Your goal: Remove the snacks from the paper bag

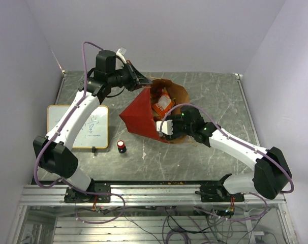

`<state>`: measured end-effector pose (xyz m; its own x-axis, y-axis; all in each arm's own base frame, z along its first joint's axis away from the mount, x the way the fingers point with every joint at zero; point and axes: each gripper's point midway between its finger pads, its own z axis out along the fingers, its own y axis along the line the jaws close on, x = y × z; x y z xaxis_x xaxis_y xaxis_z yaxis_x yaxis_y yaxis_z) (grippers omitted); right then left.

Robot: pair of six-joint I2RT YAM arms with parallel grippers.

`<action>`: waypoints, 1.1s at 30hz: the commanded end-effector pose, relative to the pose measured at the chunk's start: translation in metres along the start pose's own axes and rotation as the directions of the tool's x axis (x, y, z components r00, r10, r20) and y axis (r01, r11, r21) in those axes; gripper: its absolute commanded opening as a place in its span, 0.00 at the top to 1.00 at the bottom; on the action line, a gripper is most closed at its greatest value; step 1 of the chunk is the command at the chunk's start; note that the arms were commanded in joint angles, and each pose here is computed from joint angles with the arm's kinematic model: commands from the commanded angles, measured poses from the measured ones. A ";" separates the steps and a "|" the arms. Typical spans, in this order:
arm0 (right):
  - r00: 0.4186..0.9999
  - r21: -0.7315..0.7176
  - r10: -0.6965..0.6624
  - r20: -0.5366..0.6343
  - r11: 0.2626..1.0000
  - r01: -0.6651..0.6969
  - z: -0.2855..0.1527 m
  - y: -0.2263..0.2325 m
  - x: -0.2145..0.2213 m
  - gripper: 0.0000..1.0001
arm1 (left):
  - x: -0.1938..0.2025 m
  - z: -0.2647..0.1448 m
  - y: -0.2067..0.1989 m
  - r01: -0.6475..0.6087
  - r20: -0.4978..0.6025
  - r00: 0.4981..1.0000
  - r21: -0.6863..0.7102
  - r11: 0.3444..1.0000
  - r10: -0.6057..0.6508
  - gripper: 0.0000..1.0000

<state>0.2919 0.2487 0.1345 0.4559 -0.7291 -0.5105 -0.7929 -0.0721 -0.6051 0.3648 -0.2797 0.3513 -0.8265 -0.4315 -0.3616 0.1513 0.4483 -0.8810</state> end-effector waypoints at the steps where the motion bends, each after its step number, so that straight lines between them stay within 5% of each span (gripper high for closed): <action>1: 1.000 0.143 0.003 -0.031 0.990 0.002 -0.004 -0.032 0.001 0.46 | -0.008 -0.014 -0.012 -0.045 0.033 0.998 0.013 0.999 0.044 0.93; 11: 0.978 0.136 0.181 0.105 0.971 -0.195 -0.008 -0.057 -0.037 0.99 | -0.012 -0.018 -0.017 -0.047 0.043 0.998 0.037 0.998 0.045 0.93; 18: 0.876 0.228 0.431 0.216 0.850 -0.474 -0.035 -0.080 -0.055 1.00 | -0.013 -0.019 -0.021 -0.060 0.038 0.998 0.049 0.997 0.058 0.93; 25: 0.832 0.247 0.536 0.143 0.794 -0.555 -0.083 -0.080 -0.058 1.00 | -0.036 -0.035 -0.014 -0.079 0.060 0.995 0.029 0.996 0.077 0.93; 30: 0.668 0.336 0.709 0.226 0.587 -0.737 -0.128 -0.091 -0.063 1.00 | -0.040 -0.044 -0.004 -0.054 0.078 0.996 0.037 0.998 0.051 0.93; 33: 0.498 0.401 0.808 0.314 0.362 -0.841 -0.153 -0.101 -0.058 1.00 | -0.039 -0.044 0.000 -0.043 0.078 0.996 0.046 0.998 0.039 0.93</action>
<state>0.2871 0.2235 0.2974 -0.0785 -0.4344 -0.8973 -0.7128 0.6537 -0.2541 0.3864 -0.2303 0.3585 -0.7807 -0.4841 -0.3951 0.1430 0.4772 -0.8671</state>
